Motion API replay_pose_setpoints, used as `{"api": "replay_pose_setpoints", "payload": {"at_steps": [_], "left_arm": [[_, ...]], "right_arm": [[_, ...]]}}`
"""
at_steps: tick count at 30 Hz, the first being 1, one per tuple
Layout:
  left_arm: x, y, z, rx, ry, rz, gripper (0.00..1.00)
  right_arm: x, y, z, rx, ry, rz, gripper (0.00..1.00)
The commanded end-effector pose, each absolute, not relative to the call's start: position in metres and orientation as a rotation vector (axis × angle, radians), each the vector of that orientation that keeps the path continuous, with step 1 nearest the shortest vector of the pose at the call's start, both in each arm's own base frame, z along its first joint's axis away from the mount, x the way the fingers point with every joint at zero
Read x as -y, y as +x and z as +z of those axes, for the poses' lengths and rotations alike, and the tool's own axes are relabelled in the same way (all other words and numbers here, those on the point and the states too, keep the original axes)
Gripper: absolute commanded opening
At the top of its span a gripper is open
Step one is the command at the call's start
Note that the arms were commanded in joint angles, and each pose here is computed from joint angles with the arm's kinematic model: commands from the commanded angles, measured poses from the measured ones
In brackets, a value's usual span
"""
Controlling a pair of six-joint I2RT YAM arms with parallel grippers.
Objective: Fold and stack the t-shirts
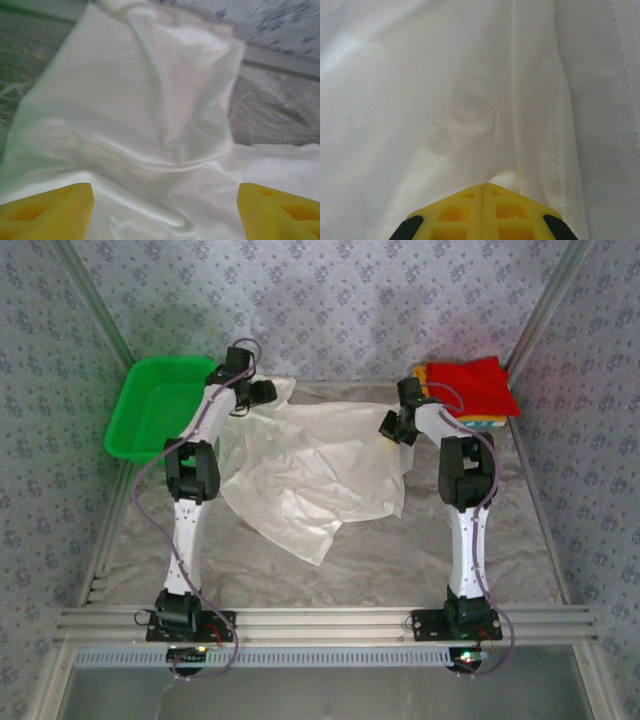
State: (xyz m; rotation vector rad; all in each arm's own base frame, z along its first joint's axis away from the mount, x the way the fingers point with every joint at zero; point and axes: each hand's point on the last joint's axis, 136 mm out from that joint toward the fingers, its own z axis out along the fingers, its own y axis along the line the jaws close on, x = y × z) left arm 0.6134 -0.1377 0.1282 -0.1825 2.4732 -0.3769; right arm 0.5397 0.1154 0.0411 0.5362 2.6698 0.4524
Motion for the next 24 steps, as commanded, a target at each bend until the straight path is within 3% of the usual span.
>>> {"api": "replay_pose_setpoints", "payload": {"at_steps": [1, 3, 7, 11, 16, 19, 24], "left_arm": [[0.144, 0.573, 0.232, -2.289, -0.137, -0.504, 0.77], [0.138, 0.536, 0.248, -2.229, -0.182, -0.543, 0.79], [0.146, 0.44, 0.246, -2.251, -0.169, -0.506, 0.79], [0.215, 0.339, 0.211, -2.349, 0.158, -0.543, 0.74], [0.301, 0.221, 0.152, -2.458, 0.669, -0.628, 0.67], [0.321, 0.177, 0.114, -2.534, 0.884, -0.452, 0.7], [0.323, 0.152, 0.066, -2.623, 1.044, -0.129, 0.76]], "right_arm": [[-0.135, 0.534, 0.118, -2.569, 0.451, 0.558, 0.0], [-0.14, 0.518, 0.144, -2.55, 0.385, 0.558, 0.0], [-0.133, 0.469, 0.177, -2.489, 0.313, 0.549, 0.12], [-0.099, 0.413, 0.165, -2.462, 0.391, 0.531, 0.25], [-0.063, 0.363, 0.123, -2.543, 0.496, 0.503, 0.26], [-0.057, 0.359, 0.113, -2.556, 0.514, 0.498, 0.26], [-0.064, 0.367, 0.112, -2.537, 0.495, 0.551, 0.27]]}}
